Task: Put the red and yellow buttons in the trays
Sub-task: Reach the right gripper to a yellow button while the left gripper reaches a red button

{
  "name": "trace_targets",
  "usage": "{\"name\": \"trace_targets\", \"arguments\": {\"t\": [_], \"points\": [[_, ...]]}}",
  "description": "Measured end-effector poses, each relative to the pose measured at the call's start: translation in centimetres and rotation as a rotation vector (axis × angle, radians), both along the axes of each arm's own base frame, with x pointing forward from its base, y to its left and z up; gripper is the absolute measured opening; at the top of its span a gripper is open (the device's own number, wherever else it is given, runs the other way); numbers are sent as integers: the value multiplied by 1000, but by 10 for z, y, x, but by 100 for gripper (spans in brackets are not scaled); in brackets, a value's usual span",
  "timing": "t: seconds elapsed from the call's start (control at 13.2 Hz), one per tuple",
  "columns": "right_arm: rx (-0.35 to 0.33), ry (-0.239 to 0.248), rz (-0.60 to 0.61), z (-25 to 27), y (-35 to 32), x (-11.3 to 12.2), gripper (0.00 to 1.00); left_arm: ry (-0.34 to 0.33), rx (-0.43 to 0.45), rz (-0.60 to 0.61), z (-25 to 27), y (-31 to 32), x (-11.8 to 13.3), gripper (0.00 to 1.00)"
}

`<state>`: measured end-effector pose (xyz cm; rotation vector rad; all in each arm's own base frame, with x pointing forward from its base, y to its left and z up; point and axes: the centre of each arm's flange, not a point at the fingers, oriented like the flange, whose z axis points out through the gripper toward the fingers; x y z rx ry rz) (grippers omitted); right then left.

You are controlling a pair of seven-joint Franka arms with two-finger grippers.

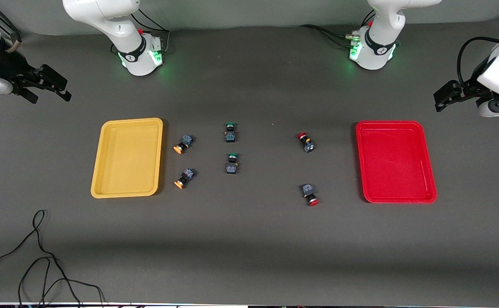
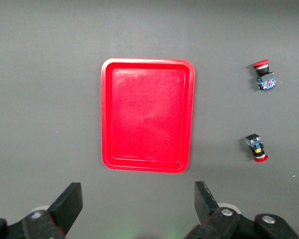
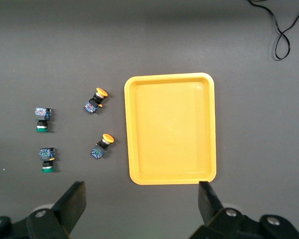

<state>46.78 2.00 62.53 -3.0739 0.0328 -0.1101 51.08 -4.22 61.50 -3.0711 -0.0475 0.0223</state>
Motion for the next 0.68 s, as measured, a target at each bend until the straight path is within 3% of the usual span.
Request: {"name": "trace_targets", "arguments": {"t": [0.23,0.38,0.53,0.68], "points": [[-3,41,-4,-17,7,10,100,7,4,-23,-1,-13,-2,100],[4,87,-91,-55,50,30,100,14,7,-33,-2,-19,-3,100],[-5,106,-246,-126,127,49,100,17,6,-28,-3,-19,-3,100],[-1,134,-395,-220,176,54,100,44,9,-11,-20,-36,3,100]]}}
